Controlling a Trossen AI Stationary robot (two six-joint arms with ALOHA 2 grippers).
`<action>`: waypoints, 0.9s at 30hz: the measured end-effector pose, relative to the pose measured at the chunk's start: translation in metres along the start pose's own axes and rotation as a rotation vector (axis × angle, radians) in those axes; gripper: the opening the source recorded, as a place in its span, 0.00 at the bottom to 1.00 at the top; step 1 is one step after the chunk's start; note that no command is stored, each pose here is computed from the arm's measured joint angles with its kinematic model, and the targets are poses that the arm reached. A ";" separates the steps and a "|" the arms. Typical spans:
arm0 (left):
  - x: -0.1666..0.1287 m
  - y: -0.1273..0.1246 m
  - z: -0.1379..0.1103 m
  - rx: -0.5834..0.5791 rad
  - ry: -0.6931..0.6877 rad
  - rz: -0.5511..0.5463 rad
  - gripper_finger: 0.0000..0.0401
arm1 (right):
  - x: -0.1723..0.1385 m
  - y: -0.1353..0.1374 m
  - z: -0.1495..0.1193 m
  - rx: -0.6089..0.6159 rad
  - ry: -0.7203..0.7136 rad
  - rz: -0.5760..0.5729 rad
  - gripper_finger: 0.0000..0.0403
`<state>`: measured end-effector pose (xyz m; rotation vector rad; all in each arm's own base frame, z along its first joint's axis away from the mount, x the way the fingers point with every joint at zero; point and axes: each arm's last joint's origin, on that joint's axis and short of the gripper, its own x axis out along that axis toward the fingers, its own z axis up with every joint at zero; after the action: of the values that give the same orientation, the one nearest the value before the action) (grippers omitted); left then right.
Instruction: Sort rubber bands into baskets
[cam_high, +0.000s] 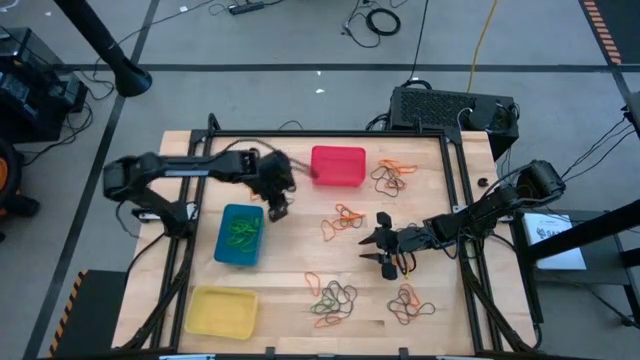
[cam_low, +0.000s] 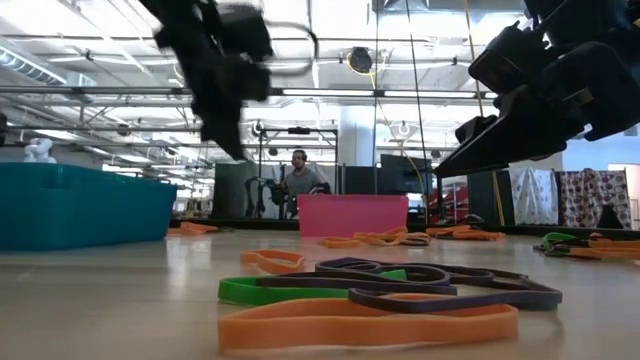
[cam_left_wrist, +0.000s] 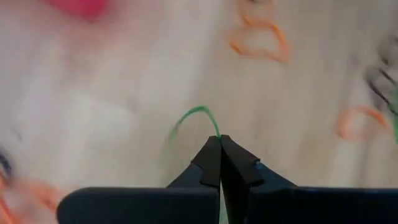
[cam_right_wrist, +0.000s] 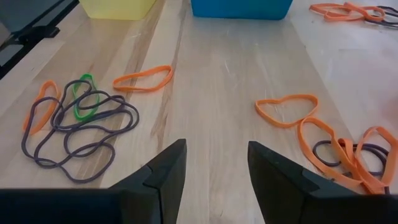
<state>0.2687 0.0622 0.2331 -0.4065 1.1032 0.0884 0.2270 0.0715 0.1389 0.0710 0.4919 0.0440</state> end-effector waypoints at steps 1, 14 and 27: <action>-0.007 -0.007 -0.008 -0.005 0.037 -0.004 0.01 | 0.000 0.000 0.000 0.000 0.000 0.000 0.41; -0.043 -0.047 -0.072 -0.160 0.241 0.243 0.01 | 0.000 0.000 0.001 -0.028 -0.010 0.002 0.41; -0.022 -0.038 -0.090 -0.121 0.273 0.363 0.10 | 0.000 0.000 0.001 -0.018 -0.012 0.002 0.41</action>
<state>0.1925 -0.0029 0.2279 -0.3278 1.4377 0.4314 0.2275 0.0717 0.1401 0.0542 0.4789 0.0502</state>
